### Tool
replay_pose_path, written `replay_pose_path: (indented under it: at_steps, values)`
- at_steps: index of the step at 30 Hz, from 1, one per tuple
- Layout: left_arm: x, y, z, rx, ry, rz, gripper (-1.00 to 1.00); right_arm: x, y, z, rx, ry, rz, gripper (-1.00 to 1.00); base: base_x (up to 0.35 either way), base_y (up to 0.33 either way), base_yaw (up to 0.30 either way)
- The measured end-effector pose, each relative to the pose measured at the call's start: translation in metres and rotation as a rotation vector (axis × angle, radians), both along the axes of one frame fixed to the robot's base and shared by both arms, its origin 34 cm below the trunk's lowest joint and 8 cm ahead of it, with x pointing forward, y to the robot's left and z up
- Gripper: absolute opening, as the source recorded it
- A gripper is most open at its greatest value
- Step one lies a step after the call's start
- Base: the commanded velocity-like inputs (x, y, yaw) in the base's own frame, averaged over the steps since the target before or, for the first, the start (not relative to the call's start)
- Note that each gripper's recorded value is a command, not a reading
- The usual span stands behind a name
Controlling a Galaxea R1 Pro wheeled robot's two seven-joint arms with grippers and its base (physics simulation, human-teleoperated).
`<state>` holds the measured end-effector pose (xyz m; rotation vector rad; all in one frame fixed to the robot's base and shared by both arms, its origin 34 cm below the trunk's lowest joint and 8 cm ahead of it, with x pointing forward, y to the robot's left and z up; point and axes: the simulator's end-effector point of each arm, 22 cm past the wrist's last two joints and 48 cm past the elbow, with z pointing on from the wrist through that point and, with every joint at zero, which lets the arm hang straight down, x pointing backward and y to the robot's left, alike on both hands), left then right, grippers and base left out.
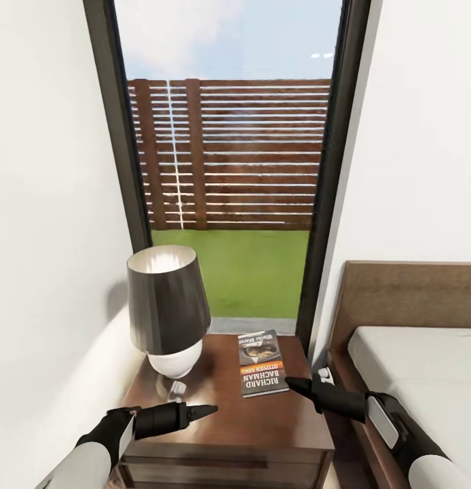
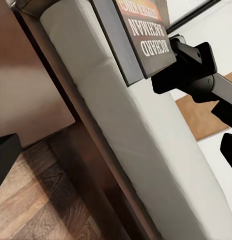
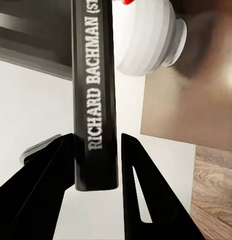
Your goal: In the bedroom, move the book from the bed onto either nightstand, and place the two sandals side by side next to the bed.
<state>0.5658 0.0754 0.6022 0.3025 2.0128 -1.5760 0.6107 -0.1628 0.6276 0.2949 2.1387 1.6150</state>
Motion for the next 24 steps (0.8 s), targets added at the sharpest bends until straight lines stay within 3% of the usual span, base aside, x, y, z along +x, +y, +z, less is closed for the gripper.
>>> replay_pose_path:
  at_steps: [10,24]
  values:
    - [0.000,0.000,0.000,-0.001,0.000,0.001,1.00,0.000,0.000,0.000,0.001,0.000,0.000,-1.00,0.008,0.000,0.000]
    - [-0.006,0.000,-0.030,-0.001,0.000,0.001,1.00,-0.006,0.000,-0.030,-0.002,0.000,0.000,-1.00,0.000,0.000,0.000]
